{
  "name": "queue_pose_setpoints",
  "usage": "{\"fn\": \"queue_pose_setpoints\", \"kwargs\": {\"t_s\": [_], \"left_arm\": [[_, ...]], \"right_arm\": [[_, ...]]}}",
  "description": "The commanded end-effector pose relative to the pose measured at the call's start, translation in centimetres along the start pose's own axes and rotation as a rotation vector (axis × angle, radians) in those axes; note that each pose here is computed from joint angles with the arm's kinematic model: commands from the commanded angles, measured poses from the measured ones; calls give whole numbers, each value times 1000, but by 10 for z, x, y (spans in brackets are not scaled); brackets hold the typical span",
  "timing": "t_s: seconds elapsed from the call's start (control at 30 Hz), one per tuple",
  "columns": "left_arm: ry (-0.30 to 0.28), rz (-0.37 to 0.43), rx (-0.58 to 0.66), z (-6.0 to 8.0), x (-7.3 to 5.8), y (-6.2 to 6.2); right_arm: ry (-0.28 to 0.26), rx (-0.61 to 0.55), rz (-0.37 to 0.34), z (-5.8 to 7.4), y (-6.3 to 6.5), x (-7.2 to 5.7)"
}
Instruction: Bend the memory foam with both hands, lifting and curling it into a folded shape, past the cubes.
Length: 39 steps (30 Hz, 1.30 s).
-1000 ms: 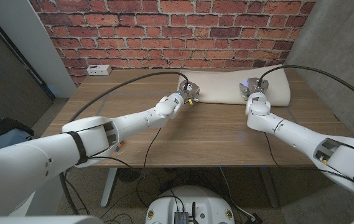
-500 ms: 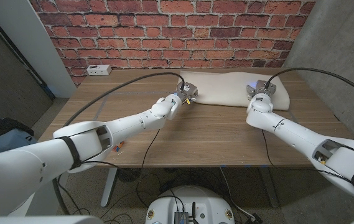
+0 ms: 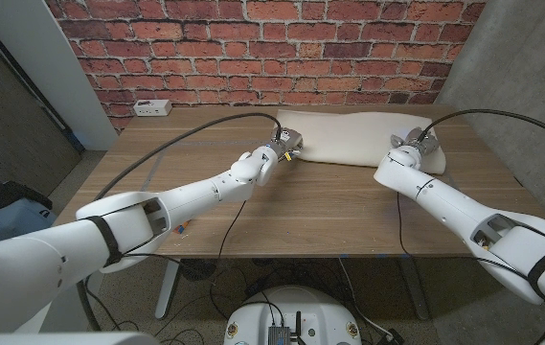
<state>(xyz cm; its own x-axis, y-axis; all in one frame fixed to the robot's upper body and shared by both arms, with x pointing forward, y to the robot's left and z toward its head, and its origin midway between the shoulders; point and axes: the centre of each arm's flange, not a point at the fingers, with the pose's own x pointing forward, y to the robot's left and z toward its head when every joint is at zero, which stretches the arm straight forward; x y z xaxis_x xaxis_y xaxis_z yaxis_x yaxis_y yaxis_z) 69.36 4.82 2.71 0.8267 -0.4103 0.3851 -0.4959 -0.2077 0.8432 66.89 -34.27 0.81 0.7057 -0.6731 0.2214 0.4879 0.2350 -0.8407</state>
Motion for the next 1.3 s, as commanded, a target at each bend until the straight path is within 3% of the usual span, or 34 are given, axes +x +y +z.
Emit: {"fn": "queue_pose_setpoints", "kwargs": {"t_s": [0.03,0.13,0.37,0.63,0.73,0.9,1.17,1.3], "left_arm": [[7,14,-27,1,-1,2],[2,20,-30,3,0,3],[-6,25,-41,6,2,2],[-11,32,-40,6,3,4],[-11,34,-38,6,3,4],[-15,32,-35,6,4,4],[-21,31,-19,9,5,5],[-22,36,-13,10,5,5]], "right_arm": [[150,75,-1,-22,1,-7],[179,75,-21,-25,0,-9],[263,125,24,-29,-6,-10],[310,297,97,-47,-2,-1],[287,423,128,-57,2,2],[240,582,106,-69,9,3],[153,761,25,-76,11,3],[124,895,37,-77,12,3]]}}
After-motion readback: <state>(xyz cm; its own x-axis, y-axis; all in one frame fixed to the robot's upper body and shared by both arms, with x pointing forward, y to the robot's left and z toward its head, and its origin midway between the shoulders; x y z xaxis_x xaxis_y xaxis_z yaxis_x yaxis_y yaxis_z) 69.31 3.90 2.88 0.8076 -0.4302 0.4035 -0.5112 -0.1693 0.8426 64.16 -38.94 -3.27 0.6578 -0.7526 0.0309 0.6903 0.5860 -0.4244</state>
